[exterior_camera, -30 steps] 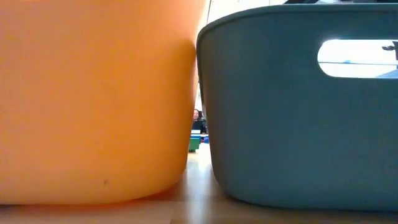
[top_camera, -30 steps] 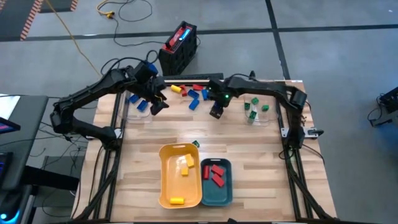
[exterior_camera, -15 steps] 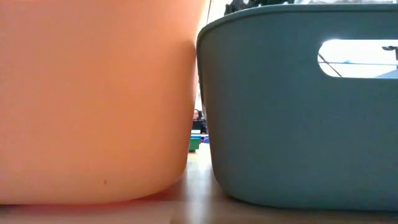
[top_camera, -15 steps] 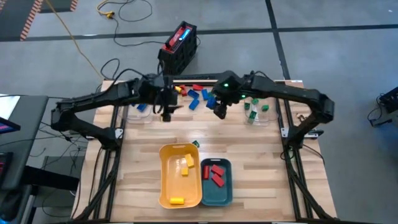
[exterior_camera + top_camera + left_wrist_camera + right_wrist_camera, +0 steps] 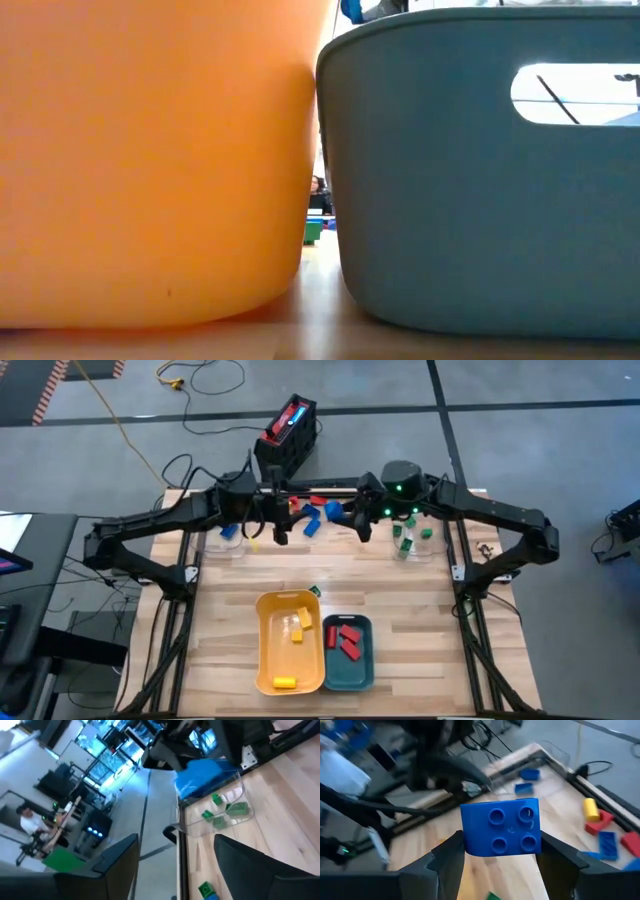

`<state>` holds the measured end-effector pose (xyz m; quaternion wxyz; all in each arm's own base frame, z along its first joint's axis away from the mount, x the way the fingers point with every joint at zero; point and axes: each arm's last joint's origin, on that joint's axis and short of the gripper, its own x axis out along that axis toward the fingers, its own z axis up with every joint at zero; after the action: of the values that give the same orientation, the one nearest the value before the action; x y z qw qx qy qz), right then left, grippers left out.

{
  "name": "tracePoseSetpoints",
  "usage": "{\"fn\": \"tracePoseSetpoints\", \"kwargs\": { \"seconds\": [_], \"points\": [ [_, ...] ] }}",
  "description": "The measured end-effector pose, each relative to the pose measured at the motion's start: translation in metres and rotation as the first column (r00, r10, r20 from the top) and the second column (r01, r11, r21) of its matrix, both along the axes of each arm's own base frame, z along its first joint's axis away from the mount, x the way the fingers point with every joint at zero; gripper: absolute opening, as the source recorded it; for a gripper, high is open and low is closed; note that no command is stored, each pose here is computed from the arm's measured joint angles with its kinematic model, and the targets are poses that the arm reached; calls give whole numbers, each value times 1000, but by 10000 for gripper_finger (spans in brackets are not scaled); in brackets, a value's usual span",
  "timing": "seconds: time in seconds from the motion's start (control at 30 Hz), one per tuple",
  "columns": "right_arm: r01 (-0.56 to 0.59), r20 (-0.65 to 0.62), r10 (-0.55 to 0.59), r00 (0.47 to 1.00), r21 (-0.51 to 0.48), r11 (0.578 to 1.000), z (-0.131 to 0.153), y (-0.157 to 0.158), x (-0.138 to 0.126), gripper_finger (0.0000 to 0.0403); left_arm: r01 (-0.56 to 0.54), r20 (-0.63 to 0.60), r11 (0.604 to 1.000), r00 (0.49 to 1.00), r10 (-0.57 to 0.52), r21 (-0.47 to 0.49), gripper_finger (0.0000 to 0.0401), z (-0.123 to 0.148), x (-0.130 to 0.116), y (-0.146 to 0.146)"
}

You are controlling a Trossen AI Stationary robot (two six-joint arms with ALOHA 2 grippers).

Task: Sort blocks
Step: Put the blue game piece into the left transparent bin

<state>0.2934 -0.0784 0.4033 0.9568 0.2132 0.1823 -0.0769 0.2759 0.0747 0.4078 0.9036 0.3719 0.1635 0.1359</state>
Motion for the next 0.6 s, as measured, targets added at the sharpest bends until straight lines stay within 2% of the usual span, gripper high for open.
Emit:
{"fn": "tracePoseSetpoints", "kwargs": {
  "seconds": [0.1,0.2,0.4,0.6],
  "points": [
    [-10,64,9,998,12,1000,5,-2,4,235,32,-16,996,999,-31,79,275,-2,9,-5],
    [-28,108,25,994,31,999,8,-2,8,235,17,-59,990,998,-9,139,282,-9,18,-9],
    [-52,145,43,988,58,997,12,-1,11,235,-35,104,976,994,13,213,285,6,25,-14],
    [-56,173,43,984,72,996,15,1,12,235,14,82,965,996,-37,260,285,5,28,-18]
  ]
}}
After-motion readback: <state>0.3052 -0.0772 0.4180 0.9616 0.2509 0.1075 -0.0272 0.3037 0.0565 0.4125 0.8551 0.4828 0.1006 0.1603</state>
